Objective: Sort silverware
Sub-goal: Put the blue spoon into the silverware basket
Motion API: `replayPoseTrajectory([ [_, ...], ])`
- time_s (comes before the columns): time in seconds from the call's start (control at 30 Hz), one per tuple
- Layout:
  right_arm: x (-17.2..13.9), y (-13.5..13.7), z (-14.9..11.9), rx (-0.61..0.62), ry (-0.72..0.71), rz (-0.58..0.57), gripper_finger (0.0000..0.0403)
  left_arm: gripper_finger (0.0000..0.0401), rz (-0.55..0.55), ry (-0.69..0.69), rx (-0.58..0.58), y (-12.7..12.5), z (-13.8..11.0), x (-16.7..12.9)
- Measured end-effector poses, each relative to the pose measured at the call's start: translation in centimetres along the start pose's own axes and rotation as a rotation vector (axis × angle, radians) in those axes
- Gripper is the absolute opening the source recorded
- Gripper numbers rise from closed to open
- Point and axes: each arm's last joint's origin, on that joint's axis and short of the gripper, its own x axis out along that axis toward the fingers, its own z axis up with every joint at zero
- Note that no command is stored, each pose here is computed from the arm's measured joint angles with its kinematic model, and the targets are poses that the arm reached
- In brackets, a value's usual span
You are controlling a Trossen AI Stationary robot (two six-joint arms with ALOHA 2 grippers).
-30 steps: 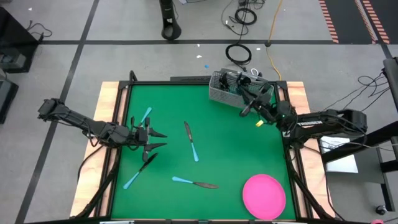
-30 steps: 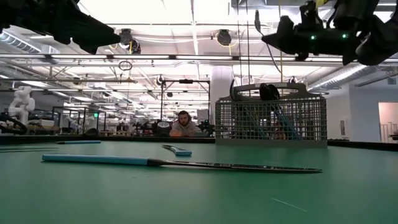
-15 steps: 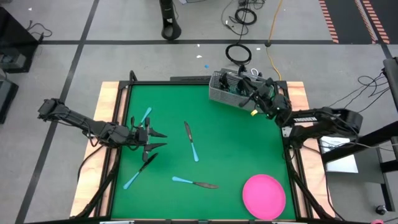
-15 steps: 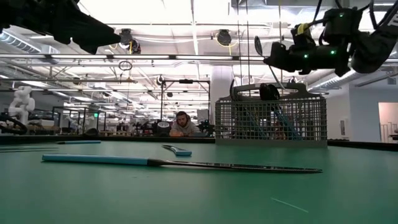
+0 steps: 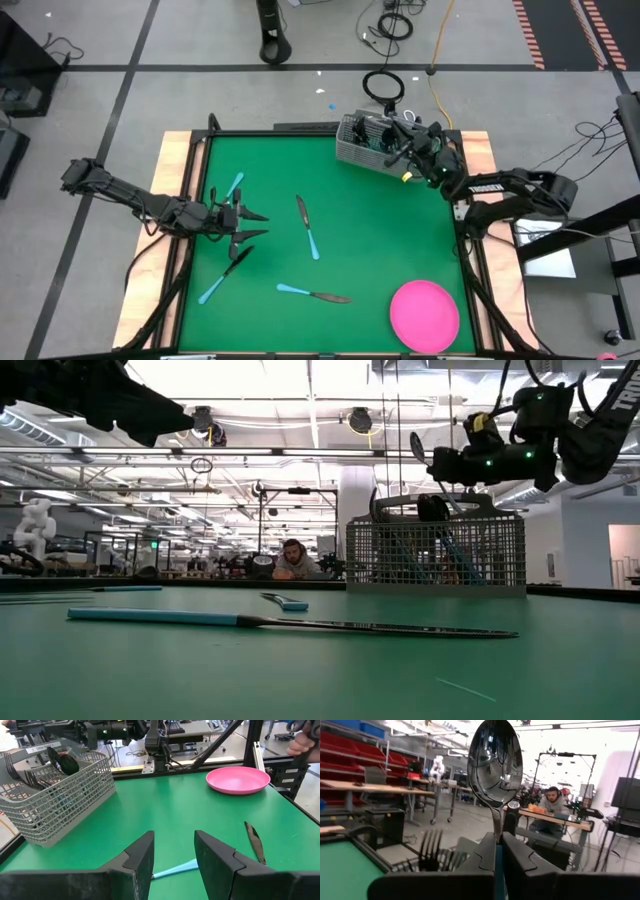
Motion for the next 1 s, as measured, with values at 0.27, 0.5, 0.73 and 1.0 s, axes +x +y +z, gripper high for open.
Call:
replayPoseTrajectory([
  [0.27,0.4,-0.8,-1.1,-0.009,0.059,-0.060,0.0000,0.0143,0.000,0.001,0.000,0.0,0.0,0.0],
  [0.5,-0.6,-0.9,-1.2,-0.011,0.052,-0.083,0.0000,0.0143,0.000,0.001,0.000,0.0,0.0,0.0],
  [0.73,-4.6,-1.9,-1.8,0.067,-0.028,-0.134,0.0000,0.0143,0.000,0.001,0.000,0.0,0.0,0.0],
  [1.0,-4.6,-2.1,-0.8,0.106,-0.127,-0.148,0.0000,0.0143,0.001,-0.016,-0.006,0.0,0.2,0.0],
])
